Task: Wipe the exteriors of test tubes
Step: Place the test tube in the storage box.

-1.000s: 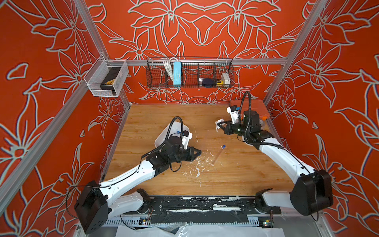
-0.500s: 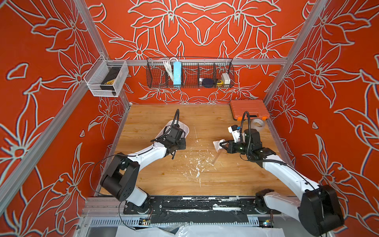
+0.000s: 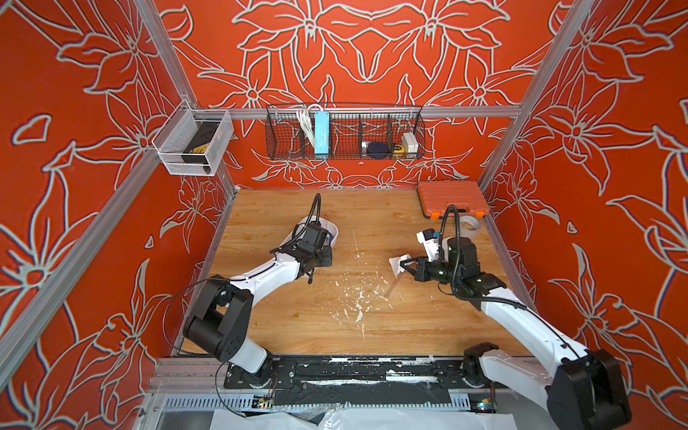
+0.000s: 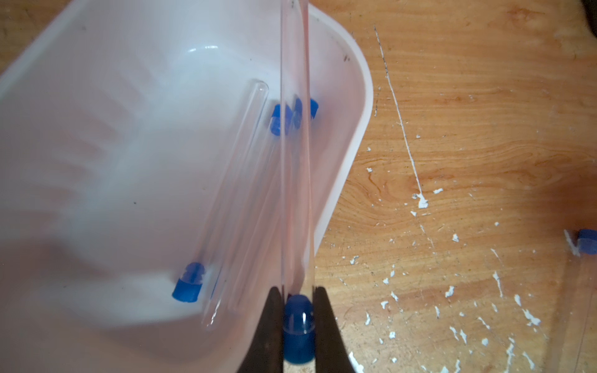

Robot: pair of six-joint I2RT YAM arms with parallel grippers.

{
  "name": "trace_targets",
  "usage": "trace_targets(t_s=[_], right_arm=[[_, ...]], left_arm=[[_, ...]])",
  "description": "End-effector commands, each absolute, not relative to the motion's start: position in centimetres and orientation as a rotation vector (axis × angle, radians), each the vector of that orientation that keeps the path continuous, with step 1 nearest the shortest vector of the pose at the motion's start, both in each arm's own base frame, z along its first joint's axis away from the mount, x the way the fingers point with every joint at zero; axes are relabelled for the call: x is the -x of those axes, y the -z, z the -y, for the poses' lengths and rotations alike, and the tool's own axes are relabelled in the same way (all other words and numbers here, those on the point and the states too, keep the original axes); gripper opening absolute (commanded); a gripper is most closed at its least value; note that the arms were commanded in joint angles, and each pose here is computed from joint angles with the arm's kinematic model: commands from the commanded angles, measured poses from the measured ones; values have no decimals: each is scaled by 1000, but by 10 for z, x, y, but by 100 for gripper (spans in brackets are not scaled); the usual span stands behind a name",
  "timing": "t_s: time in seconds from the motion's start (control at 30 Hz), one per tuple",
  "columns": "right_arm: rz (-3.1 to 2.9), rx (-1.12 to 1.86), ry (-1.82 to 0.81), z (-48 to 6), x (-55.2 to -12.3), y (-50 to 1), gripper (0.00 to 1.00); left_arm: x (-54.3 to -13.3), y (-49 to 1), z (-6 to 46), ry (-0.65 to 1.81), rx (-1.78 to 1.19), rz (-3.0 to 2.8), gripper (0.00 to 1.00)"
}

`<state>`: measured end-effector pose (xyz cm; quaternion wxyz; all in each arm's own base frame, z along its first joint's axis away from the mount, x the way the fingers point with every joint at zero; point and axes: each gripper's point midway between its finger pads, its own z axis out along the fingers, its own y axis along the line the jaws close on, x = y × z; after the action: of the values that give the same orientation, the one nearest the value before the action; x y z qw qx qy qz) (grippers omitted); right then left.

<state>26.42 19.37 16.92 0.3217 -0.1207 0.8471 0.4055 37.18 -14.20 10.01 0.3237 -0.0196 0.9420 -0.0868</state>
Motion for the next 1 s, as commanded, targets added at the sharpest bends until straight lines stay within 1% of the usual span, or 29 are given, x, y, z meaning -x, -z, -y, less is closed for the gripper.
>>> trace_targets(t_s=[0.0, 0.07, 0.17, 0.4, 0.5, 0.57, 0.63, 0.67, 0.7, 0.77, 0.8, 0.87, 0.9, 0.97], right_arm=[[-2212, 321, -1094, -196, -261, -170, 0], [-2216, 321, -1092, -196, -260, -169, 0], [-2216, 321, -1092, -195, -259, -169, 0], [-2218, 332, -1089, -195, -257, -171, 0], [-2220, 331, -1084, -194, -256, -170, 0], [-2221, 330, -1084, -194, -256, -169, 0], [-2225, 329, -1084, -194, -256, -168, 0], [-2227, 329, -1085, -194, -256, -168, 0], [-2224, 330, -1086, -195, -256, -169, 0], [-2223, 330, -1082, -194, -257, -169, 0], [-2221, 331, -1077, -194, -257, -170, 0], [-2219, 330, -1067, -193, -258, -172, 0], [-2220, 329, -1057, -192, -259, -173, 0], [-2225, 327, -1026, -190, -261, -177, 0]], left_arm=[[-380, -133, 135, 224, 54, -2422, 5], [-385, -142, 132, 220, 59, -2403, 6], [-393, -141, 125, 208, 77, -2407, 6], [-399, -92, 109, 142, 102, -2502, 7], [-397, -80, 108, 130, 102, -2520, 7], [-395, -71, 106, 117, 103, -2535, 9], [-391, -64, 104, 102, 107, -2553, 12], [-390, -62, 103, 95, 109, -2560, 15], [-389, -62, 102, 94, 114, -2561, 24], [-390, -70, 104, 104, 119, -2548, 51], [-391, -79, 106, 111, 118, -2534, 62], [-393, -100, 112, 107, 114, -2499, 74], [-393, -113, 117, 110, 101, -2479, 77], [-391, -140, 136, 134, 53, -2437, 79]])
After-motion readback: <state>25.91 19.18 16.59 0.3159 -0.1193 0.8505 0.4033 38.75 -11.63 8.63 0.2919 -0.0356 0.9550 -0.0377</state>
